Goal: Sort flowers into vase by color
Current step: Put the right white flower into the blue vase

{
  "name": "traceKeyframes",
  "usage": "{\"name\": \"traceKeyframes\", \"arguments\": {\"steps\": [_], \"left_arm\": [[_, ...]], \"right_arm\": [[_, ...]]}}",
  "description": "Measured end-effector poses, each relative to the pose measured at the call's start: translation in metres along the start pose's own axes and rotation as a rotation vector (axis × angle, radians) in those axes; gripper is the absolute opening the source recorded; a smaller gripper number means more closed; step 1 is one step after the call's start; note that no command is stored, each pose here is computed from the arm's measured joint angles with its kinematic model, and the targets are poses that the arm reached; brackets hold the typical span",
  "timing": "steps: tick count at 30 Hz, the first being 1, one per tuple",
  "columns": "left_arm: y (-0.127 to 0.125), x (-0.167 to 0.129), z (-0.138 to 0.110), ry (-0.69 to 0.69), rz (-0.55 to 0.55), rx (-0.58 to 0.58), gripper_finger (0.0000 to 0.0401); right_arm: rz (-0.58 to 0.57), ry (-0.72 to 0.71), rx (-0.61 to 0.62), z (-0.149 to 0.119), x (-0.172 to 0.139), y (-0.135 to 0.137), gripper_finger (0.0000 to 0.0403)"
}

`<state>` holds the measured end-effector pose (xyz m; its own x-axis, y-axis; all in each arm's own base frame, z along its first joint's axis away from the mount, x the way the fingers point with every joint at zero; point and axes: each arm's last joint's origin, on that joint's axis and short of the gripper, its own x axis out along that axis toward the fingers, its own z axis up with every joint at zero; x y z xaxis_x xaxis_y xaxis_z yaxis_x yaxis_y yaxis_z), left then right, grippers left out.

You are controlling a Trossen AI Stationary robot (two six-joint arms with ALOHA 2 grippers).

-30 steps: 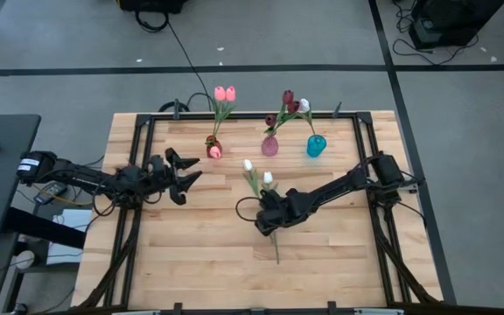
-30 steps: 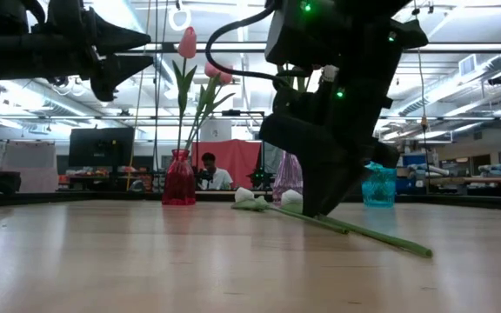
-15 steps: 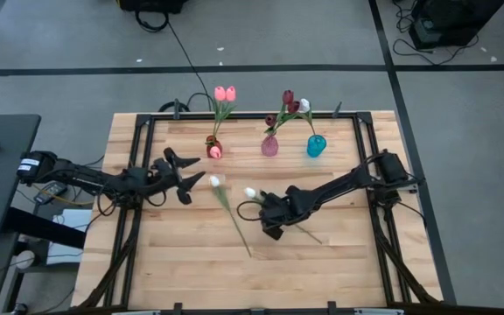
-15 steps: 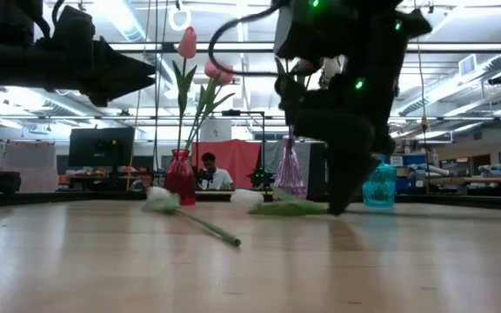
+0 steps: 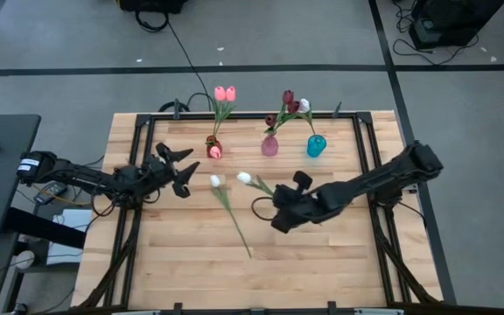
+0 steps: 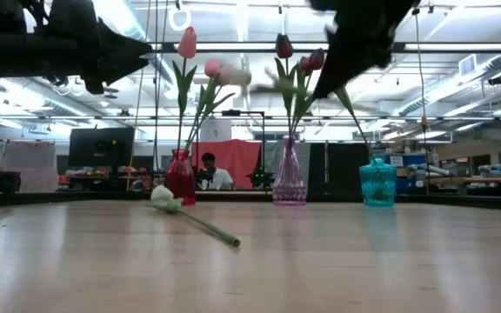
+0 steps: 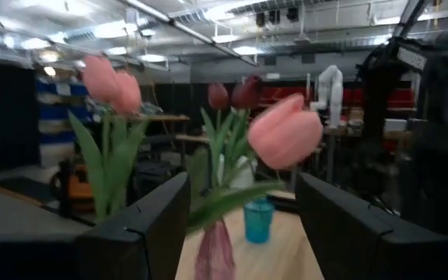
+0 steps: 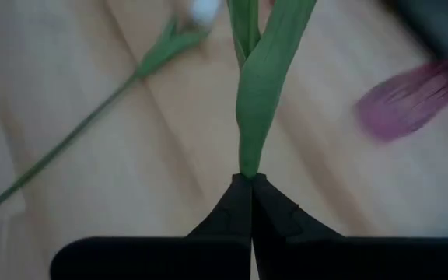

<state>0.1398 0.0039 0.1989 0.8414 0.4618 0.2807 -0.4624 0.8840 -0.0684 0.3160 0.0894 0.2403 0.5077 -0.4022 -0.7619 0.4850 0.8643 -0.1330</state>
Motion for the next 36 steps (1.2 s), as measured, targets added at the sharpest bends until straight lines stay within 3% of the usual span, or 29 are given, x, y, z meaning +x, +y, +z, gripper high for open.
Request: {"name": "traceKeyframes", "arguments": {"steps": [6, 13, 19, 22, 27, 30, 36], "left_arm": [[0.000, 0.000, -0.009, 0.080, 0.008, 0.047, 0.0239], [0.000, 0.000, -0.011, 0.106, 0.020, 0.108, 0.0239], [0.000, 0.007, -0.001, 0.093, 0.088, 0.056, 0.0239], [-0.005, 0.015, 0.003, 0.175, 0.096, 0.071, 0.0239], [-0.011, 0.021, 0.005, 0.301, 0.061, 0.034, 0.0239], [-0.015, 0.020, 0.003, 0.325, -0.013, 0.004, 0.0239], [-0.015, 0.021, 0.007, 0.279, -0.019, 0.112, 0.0239]], "right_arm": [[-0.111, -0.198, 0.008, -0.007, -0.040, -0.021, 0.0003], [-0.033, -0.357, 0.128, -0.039, -0.042, -0.066, 0.0003], [0.041, -0.701, 0.094, -0.054, -0.052, -0.096, 0.0003], [0.029, -0.852, 0.131, -0.059, -0.059, -0.112, 0.0003], [-0.181, -0.912, 0.127, -0.072, -0.060, -0.132, 0.0003], [-0.292, -0.914, 0.126, -0.076, -0.056, -0.141, 0.0003], [-0.418, -0.957, 0.151, -0.075, -0.042, -0.165, 0.0003]]}}
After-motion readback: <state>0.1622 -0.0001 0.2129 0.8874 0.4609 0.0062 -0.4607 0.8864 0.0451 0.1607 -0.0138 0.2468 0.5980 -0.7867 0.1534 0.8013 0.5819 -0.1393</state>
